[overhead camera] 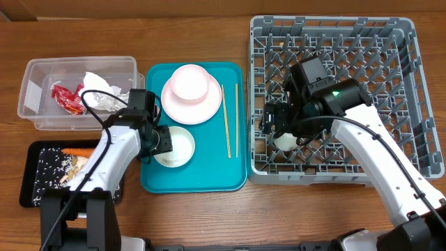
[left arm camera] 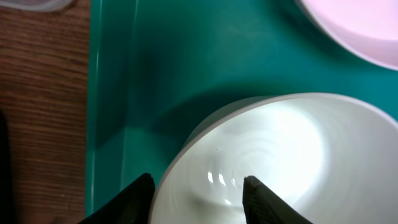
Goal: Sort waste into correct bins and load items into the dishwasher
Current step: 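Lower the left gripper and grasp the rim of the white bowl, then lift the white bowl right while the right gripper grasps its rim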
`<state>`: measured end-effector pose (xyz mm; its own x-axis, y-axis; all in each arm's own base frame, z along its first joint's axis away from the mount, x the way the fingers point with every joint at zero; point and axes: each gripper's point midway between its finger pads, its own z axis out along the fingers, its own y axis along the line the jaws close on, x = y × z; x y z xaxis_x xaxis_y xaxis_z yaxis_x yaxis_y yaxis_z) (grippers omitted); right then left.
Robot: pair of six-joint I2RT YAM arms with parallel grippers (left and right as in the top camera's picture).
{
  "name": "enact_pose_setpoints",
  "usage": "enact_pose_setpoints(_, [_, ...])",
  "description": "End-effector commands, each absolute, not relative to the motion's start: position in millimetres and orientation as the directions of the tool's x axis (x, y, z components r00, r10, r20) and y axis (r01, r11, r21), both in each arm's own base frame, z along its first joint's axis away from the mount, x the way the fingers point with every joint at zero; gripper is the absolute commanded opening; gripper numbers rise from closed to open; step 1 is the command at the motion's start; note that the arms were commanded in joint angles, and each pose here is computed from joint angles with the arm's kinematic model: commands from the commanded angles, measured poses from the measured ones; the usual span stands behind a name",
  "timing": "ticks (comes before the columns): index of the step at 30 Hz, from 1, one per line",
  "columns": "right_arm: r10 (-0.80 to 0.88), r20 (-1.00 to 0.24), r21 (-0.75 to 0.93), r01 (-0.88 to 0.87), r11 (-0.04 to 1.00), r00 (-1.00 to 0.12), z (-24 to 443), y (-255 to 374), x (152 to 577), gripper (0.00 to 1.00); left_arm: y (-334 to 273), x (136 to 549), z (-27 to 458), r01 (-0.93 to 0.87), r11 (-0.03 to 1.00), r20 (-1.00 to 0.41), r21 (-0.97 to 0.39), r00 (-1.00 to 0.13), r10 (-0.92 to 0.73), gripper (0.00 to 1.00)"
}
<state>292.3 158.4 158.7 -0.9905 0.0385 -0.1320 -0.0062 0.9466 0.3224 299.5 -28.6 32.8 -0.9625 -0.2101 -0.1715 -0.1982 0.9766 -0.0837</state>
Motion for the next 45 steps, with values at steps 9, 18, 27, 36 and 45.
enact_pose_setpoints(9, [0.035,-0.162,0.337,-0.022,0.941,-0.986,169,162,299,1.0,-30,291,25,-0.21,0.973,-0.15,-0.1,-0.963,-0.223,0.23])
enact_pose_setpoints(18, [0.034,-0.16,0.336,-0.022,0.942,-0.987,168,161,298,1.0,-30,292,27,-0.209,0.973,-0.152,-0.101,-0.963,-0.223,0.04])
enact_pose_setpoints(27, [-0.026,-0.2,0.33,-0.092,0.94,-0.979,174,162,302,1.0,-30,296,42,-0.206,0.974,-0.143,-0.097,-0.965,-0.219,0.04])
enact_pose_setpoints(36, [-0.05,-0.336,0.352,-0.174,0.92,-0.941,236,171,321,0.97,-48,317,113,-0.17,0.965,-0.189,-0.199,-0.96,-0.208,0.04])
enact_pose_setpoints(45, [-0.113,-0.325,0.417,-0.249,0.874,-0.939,243,200,305,0.84,-89,308,170,-0.035,0.961,-0.174,-0.274,-0.981,-0.085,0.04])
